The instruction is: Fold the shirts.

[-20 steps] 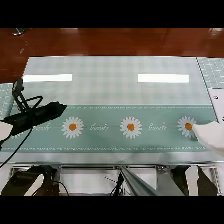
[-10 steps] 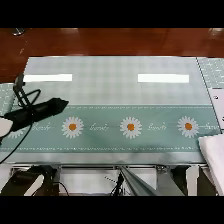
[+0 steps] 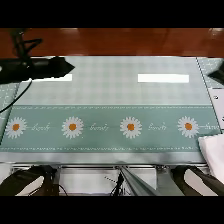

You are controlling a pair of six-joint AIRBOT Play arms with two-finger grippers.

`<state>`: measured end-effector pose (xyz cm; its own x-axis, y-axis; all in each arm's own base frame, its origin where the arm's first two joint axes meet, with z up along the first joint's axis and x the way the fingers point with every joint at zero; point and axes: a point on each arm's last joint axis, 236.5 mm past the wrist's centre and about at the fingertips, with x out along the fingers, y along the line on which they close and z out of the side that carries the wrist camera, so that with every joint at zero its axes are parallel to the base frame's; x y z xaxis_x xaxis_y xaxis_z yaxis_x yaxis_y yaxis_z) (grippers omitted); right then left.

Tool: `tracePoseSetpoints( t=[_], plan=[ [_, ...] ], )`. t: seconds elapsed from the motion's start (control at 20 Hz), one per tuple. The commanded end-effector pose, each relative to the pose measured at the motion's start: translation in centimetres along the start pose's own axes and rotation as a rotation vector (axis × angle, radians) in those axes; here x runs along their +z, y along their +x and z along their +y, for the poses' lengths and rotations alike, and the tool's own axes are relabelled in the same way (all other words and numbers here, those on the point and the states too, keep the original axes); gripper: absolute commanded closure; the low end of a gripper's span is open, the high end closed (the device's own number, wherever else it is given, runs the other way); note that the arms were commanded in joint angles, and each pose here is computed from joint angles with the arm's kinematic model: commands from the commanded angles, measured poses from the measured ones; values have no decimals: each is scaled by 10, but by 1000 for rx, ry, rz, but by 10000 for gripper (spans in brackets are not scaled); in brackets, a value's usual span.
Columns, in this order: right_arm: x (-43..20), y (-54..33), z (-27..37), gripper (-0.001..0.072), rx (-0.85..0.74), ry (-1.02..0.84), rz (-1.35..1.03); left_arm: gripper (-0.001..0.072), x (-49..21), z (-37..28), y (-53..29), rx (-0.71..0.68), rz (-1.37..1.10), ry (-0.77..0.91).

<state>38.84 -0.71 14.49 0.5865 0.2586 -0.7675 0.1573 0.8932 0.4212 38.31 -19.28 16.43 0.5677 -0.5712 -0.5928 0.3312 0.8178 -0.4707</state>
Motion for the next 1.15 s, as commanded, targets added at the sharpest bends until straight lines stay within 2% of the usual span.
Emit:
tracePoseSetpoints(
  t=[0.0,0.1,0.2,1.1],
  plan=[
    [-38,87,67,693,-103,-400,109,680,-23,12,44,133,122,172],
    [-73,122,40,692,-231,-428,274,679,-63,63,58,290,244,85],
    [-89,140,26,692,-268,-385,354,678,-82,84,60,330,320,39],
    [-90,143,22,691,-282,-373,358,679,-84,85,59,333,329,36]
  ],
)
